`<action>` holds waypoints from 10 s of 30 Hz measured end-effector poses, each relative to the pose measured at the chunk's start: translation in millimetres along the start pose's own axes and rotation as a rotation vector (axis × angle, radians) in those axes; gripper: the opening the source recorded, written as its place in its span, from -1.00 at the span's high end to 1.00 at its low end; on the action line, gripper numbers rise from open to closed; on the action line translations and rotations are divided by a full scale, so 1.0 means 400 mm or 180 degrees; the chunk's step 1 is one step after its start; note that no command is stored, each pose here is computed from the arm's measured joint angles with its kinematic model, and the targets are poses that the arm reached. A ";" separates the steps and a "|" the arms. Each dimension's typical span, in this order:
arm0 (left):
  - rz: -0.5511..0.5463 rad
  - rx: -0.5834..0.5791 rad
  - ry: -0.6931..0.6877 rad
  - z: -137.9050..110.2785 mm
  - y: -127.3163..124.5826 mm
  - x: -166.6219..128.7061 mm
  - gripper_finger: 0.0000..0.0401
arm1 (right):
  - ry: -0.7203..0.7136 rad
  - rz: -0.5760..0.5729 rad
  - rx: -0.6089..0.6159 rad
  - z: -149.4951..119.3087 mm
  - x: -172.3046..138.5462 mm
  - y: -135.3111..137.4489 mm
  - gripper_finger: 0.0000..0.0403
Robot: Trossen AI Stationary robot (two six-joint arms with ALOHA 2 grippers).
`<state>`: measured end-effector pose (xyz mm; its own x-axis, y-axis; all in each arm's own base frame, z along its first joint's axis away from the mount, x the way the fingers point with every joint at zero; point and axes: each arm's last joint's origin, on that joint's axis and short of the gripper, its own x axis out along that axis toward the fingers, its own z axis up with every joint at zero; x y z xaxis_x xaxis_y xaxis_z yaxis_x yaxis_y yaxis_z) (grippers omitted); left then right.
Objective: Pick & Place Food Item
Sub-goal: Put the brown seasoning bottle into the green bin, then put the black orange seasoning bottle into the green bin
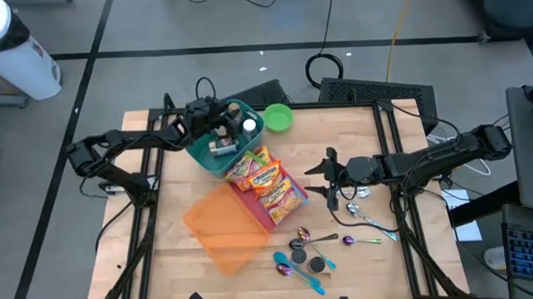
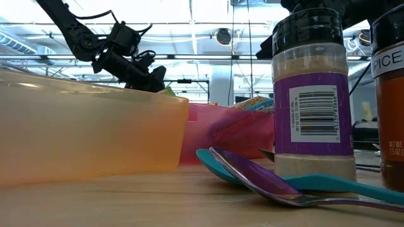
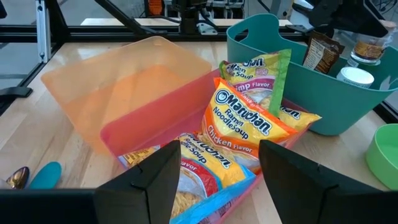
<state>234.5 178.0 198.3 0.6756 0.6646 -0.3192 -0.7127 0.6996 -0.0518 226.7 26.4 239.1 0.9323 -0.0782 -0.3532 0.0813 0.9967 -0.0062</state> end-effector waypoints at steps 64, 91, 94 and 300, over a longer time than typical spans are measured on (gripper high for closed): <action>-0.1238 0.0057 -0.0665 0.143 -0.137 -0.317 -0.48 | -0.0662 0.1897 -0.0051 0.046 -0.048 0.134 -0.04; -0.1240 -0.0023 -0.0672 0.144 -0.140 -0.319 -0.48 | -0.1228 0.1358 0.0303 -0.070 -0.059 0.115 -0.04; -0.1239 -0.0023 -0.0669 0.144 -0.140 -0.319 -0.48 | -0.1228 0.1358 0.0301 -0.070 -0.059 0.115 -0.04; 0.0017 0.0117 0.0855 0.066 -0.136 -0.362 -0.02 | -0.0255 0.0159 0.0268 0.007 0.047 -0.040 -0.29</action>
<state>180.2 50.5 272.3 0.5940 0.5784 -0.5591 -0.7055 0.7085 -0.0167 244.1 9.0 235.1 0.9608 -0.0335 -0.2751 0.0603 0.9942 0.0894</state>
